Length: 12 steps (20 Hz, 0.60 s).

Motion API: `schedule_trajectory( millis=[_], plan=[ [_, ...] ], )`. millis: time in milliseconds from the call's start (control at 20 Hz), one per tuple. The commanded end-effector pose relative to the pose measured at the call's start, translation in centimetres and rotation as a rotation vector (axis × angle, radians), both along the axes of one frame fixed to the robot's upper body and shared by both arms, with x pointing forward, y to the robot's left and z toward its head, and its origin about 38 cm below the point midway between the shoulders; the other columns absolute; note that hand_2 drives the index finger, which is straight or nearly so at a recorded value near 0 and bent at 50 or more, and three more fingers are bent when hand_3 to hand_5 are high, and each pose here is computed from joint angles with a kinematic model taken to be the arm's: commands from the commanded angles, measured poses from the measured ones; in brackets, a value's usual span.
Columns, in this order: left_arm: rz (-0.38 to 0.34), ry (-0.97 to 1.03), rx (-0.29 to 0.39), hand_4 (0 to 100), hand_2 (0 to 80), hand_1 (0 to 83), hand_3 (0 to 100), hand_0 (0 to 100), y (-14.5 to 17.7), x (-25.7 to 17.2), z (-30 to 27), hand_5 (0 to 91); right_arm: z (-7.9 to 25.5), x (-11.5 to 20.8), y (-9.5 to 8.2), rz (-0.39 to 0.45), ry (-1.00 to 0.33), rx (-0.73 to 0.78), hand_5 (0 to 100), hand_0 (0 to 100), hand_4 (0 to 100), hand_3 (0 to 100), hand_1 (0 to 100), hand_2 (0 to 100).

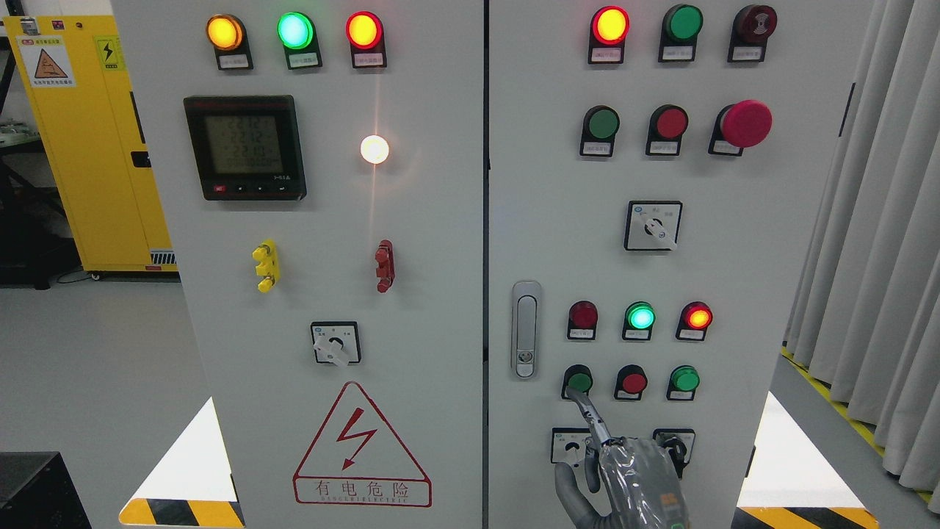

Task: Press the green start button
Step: 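Press the green push button inward with the right hand's extended finger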

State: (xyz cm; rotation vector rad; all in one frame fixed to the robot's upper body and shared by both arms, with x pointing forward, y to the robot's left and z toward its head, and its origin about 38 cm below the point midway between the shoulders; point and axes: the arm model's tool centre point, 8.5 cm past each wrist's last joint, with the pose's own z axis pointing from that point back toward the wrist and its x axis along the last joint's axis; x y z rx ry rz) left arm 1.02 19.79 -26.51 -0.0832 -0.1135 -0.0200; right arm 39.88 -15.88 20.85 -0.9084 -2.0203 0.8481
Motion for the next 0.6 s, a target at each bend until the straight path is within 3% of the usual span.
schedule_trajectory(
  millis=[0,550],
  plan=[
    [0.001,0.001,0.0,0,0.0,55.6,0,12,0.07,-0.03,0.0,0.0,-0.97,0.83,-0.2,-0.006,0.034,0.001,100,70,100,98,88,0],
    [-0.001,0.001,-0.001,0,0.0,55.6,0,12,-0.03,-0.03,0.0,0.0,-0.63,1.15,-0.99,-0.026,0.027,0.009,100,74,100,97,88,0]
  ],
)
